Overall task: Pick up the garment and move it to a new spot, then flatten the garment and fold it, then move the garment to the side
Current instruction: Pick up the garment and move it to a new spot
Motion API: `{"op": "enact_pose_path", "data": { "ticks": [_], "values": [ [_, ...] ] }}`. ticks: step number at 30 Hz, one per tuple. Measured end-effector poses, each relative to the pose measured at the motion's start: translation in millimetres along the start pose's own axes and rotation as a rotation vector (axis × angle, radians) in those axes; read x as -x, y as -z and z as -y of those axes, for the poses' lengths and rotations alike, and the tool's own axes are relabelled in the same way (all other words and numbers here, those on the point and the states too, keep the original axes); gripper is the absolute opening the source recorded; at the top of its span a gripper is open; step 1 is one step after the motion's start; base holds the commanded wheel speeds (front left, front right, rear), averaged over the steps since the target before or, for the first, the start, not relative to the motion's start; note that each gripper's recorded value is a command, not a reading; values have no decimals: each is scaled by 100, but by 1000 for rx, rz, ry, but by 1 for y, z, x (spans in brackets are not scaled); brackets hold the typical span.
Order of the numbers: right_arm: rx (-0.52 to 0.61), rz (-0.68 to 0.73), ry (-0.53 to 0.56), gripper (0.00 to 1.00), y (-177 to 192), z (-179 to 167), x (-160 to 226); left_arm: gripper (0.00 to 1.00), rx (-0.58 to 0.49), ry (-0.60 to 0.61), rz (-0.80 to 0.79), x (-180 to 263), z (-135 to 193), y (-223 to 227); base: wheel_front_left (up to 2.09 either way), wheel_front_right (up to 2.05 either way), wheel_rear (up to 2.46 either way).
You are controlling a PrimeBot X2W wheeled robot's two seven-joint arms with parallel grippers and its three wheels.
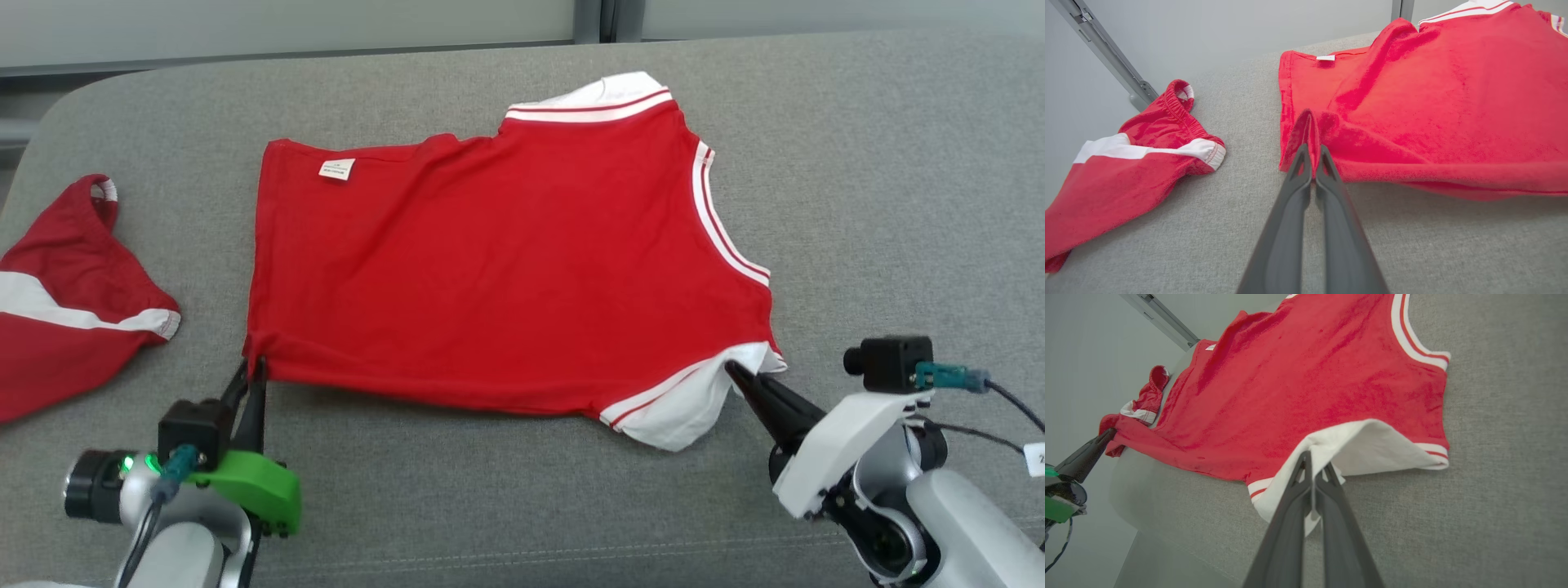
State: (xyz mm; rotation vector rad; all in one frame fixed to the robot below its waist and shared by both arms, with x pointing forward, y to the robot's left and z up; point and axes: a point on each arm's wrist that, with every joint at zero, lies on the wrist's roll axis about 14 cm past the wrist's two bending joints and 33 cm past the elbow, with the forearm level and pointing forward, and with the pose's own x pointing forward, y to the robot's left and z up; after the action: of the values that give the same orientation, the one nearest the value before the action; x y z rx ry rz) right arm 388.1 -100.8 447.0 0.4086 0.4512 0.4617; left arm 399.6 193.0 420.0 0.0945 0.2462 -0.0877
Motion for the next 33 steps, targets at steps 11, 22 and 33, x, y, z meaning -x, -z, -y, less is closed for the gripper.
{"op": "enact_pose_path", "data": {
  "ticks": [11,22,33],
  "values": [
    [17,152,-110,0,-95,-18,-58,0,-169,116,168,-64,-17,-113,0,0,0],
    [-35,341,-134,0,-232,-19,-139,0,-253,167,249,-157,-22,-212,0,0,0],
    [-21,577,2,0,-346,8,-187,0,-109,166,328,-240,-19,-294,0,0,0]
  ]
}}
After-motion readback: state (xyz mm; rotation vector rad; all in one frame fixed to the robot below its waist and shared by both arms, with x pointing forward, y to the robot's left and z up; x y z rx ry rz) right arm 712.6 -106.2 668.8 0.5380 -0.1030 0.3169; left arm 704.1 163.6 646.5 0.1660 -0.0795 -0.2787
